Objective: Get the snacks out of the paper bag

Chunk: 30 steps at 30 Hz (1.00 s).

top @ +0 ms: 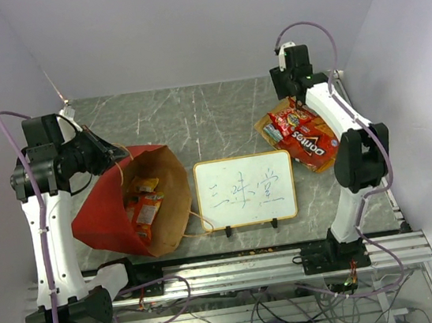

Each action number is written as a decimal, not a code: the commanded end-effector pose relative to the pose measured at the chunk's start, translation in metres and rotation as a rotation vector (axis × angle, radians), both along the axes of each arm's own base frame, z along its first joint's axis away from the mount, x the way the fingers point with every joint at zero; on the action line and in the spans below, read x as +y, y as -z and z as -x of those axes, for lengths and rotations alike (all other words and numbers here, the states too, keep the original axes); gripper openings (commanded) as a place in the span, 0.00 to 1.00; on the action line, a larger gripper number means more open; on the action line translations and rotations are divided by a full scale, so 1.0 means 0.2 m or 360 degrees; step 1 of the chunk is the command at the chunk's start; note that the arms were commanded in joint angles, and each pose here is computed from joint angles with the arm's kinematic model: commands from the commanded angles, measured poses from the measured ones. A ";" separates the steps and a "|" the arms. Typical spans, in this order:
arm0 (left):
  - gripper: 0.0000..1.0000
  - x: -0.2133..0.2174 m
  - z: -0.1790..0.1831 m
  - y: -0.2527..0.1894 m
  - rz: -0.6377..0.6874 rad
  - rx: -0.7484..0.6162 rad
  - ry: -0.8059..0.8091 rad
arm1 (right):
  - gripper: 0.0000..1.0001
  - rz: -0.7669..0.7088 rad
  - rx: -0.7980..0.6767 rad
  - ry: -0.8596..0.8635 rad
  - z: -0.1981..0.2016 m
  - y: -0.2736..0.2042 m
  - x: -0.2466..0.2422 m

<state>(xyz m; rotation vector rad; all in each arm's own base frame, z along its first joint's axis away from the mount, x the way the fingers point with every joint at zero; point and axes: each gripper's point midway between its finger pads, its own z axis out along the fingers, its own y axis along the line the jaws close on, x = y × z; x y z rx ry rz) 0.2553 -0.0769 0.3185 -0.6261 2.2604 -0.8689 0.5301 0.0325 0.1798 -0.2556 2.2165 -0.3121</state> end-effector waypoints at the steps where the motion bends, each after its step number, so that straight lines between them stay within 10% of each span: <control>1: 0.07 -0.02 0.00 -0.11 0.0008 -0.0133 0.0038 | 0.62 -0.0273 -0.0163 -0.0201 0.08 -0.24 0.27; 12: 0.07 -0.04 0.04 -0.08 0.0047 -0.0129 0.0040 | 0.64 -0.0562 -0.0490 -0.1769 0.98 -0.52 1.54; 18: 0.07 -0.04 0.06 -0.07 0.0043 -0.0119 0.0034 | 0.66 -0.0256 -0.0907 -0.2792 1.59 -0.43 1.86; 30: 0.07 -0.05 0.11 -0.03 0.0030 -0.0020 0.0071 | 0.66 0.0111 -0.0918 -0.3367 1.87 -0.01 2.33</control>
